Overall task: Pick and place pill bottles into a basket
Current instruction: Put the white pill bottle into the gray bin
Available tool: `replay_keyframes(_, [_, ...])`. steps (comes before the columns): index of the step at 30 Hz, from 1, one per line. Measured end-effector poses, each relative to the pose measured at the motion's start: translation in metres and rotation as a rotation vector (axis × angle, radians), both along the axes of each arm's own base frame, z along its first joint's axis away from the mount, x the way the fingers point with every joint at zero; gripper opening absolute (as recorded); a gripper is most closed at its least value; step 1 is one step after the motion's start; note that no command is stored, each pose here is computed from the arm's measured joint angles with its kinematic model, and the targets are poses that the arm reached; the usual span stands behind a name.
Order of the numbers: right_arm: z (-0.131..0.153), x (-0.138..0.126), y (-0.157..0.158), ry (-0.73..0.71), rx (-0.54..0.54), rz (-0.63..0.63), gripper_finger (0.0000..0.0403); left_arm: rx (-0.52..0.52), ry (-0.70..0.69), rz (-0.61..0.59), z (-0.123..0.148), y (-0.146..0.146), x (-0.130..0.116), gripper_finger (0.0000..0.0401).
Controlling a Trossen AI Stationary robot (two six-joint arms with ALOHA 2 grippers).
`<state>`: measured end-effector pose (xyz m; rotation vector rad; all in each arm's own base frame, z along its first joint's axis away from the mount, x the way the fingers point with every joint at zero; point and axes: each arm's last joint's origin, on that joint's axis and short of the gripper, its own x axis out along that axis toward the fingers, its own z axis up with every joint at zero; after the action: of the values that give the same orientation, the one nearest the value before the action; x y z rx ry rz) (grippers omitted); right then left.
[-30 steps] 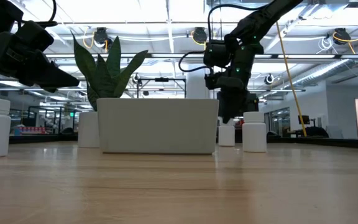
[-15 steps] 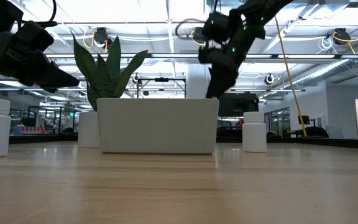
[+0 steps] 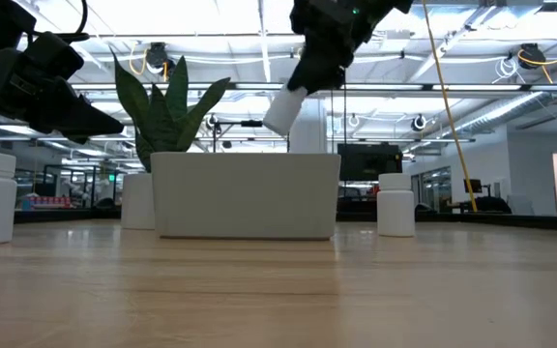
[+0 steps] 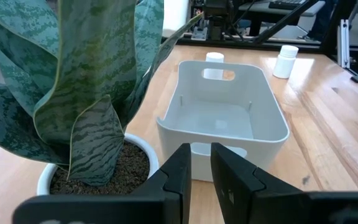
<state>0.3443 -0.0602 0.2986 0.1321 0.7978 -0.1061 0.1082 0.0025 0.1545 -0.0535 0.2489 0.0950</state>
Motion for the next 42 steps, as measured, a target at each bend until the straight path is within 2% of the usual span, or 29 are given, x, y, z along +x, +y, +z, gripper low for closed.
replay_keyframes(6, [-0.017, 0.012, 0.010, 0.046, 0.019, 0.021, 0.0144, 0.000, -0.001, 0.000, 0.000, 0.000, 0.000, 0.0065])
replay_keyframes(10, [-0.032, 0.033, 0.011, 0.104, 0.016, 0.056, 0.0144, 0.001, -0.017, 0.000, 0.001, 0.000, 0.000, 0.0065])
replay_keyframes(13, [-0.033, 0.051, 0.015, 0.109, 0.038, 0.113, 0.0144, 0.004, -0.022, -0.002, 0.002, 0.000, 0.001, 0.0065])
replay_keyframes(22, [-0.037, 0.083, 0.033, 0.117, -0.004, 0.215, 0.0144, 0.004, -0.021, -0.001, 0.002, 0.000, 0.001, 0.0065])
replay_keyframes(28, [-0.051, 0.102, 0.036, 0.126, 0.057, 0.271, 0.0144, 0.000, -0.021, 0.000, 0.002, 0.000, 0.001, 0.0065])
replay_keyframes(34, [-0.065, 0.109, 0.035, 0.163, 0.055, 0.282, 0.0144, 0.002, -0.021, -0.001, 0.002, 0.000, 0.000, 0.0065])
replay_keyframes(42, [-0.081, 0.103, 0.035, 0.291, 0.104, 0.292, 0.0144, 0.006, -0.014, -0.002, 0.001, 0.000, 0.000, 0.0065])
